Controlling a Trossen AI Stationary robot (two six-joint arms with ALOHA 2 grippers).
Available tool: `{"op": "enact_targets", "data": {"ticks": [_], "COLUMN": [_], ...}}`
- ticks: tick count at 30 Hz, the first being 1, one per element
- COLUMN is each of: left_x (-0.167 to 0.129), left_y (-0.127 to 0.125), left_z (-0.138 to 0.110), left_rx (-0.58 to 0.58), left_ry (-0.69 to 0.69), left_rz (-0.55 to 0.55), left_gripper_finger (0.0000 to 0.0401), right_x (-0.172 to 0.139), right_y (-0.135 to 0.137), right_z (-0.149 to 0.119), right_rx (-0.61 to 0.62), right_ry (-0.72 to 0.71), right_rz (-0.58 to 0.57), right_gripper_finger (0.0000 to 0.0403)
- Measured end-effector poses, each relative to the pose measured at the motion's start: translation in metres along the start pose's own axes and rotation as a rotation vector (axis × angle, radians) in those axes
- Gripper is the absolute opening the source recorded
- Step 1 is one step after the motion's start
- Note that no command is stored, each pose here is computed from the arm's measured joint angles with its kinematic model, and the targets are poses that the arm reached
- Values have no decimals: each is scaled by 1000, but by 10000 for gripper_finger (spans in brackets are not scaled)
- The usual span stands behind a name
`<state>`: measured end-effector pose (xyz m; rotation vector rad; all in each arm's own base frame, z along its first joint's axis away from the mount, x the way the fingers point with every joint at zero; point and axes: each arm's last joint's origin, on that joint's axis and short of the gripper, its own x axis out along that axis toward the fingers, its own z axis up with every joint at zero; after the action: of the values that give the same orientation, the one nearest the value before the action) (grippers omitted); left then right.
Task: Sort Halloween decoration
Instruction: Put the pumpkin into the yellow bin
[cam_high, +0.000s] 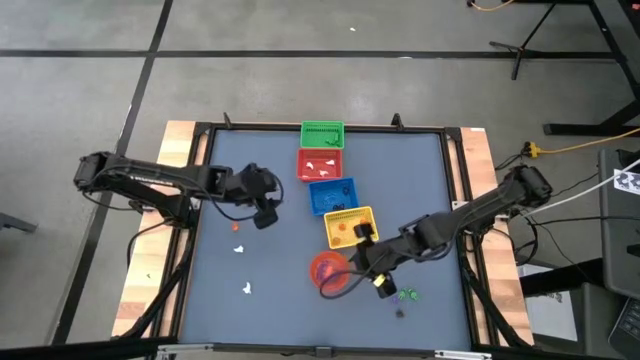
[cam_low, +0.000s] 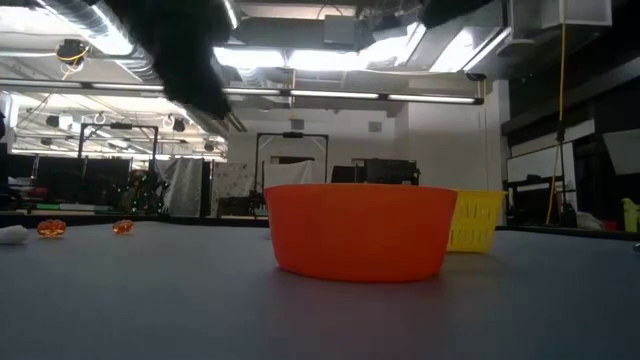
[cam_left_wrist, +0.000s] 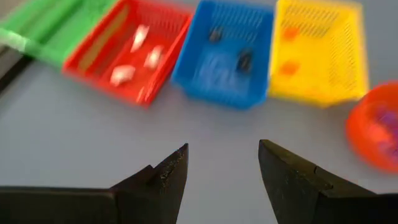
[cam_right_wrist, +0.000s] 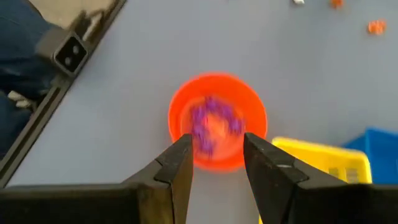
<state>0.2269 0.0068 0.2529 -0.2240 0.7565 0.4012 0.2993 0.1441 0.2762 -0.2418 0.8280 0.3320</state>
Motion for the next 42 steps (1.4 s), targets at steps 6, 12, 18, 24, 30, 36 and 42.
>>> {"op": "enact_targets", "data": {"ticks": [6,12,18,24,30,36,42], "left_x": [11,23,34,45,53,62,73], "left_y": [13,23,29,31,33,33,34], "left_z": [-17,-30,-41,-45,-48,-53,-68], "left_rx": [-88,-183,-271,-280,-279,-266,-237], "left_ry": [209,377,502,560,596,641,737], "left_rz": [123,242,344,386,410,433,419], "left_gripper_finger": [179,179,179,179,179,179,179], "right_x": [-15,-15,-14,-14,-14,-14,-14], "right_y": [-2,-3,-3,-3,-3,-3,-3], "right_z": [-11,-16,-17,-17,-18,-18,-18], "right_rx": [14,4,5,7,8,7,13], "right_ry": [98,157,168,168,169,173,175], "right_rz": [-2,-45,-46,-45,-36,-36,-36], "right_gripper_finger": [140,140,140,140,140,140,140]}}
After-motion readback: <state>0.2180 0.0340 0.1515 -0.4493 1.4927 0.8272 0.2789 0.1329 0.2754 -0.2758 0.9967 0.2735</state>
